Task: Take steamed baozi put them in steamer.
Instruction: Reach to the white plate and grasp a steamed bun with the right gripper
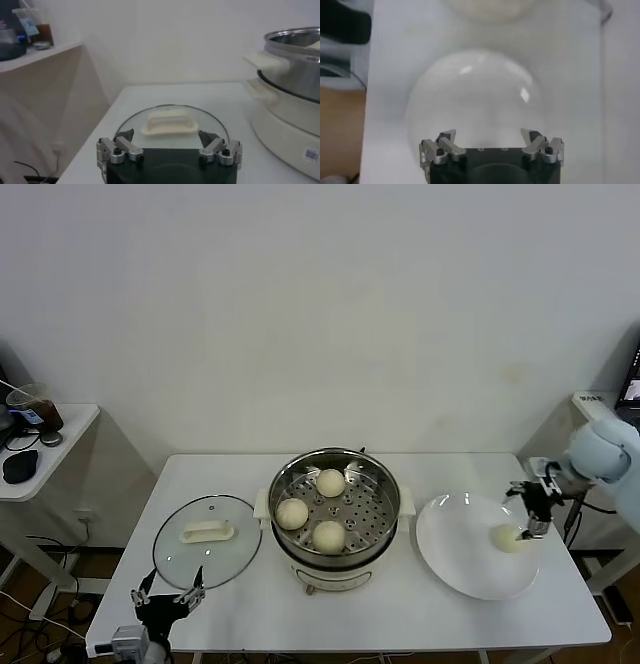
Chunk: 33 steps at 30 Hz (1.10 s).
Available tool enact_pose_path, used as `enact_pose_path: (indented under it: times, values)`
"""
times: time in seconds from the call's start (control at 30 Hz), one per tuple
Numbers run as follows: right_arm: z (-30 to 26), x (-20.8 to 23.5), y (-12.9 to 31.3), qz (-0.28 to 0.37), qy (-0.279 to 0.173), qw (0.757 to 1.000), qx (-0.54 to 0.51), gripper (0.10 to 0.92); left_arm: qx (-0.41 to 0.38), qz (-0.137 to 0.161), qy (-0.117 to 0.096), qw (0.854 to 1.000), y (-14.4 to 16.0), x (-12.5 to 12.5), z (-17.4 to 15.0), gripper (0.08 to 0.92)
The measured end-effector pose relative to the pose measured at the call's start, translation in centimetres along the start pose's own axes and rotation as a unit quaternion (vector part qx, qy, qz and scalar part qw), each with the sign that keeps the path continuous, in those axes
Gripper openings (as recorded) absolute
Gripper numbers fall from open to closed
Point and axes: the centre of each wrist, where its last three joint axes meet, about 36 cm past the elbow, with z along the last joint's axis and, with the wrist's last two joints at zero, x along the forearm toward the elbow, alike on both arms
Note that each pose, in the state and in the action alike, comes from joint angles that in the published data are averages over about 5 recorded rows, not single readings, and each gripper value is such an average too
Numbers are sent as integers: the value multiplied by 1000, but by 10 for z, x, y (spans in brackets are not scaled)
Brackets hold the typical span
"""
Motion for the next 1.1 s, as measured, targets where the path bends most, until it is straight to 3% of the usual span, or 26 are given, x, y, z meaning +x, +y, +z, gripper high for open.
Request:
enact_pose_path:
  times: [0.33,1.1]
  values:
    - [16,-33,-3,-1,28,1000,-10,823,-2,-1,8,1000,1,0,5,823]
    - [15,-96,-8,-11,31,999,-8,823,-6,-3,16,1000,0,-3,11,823]
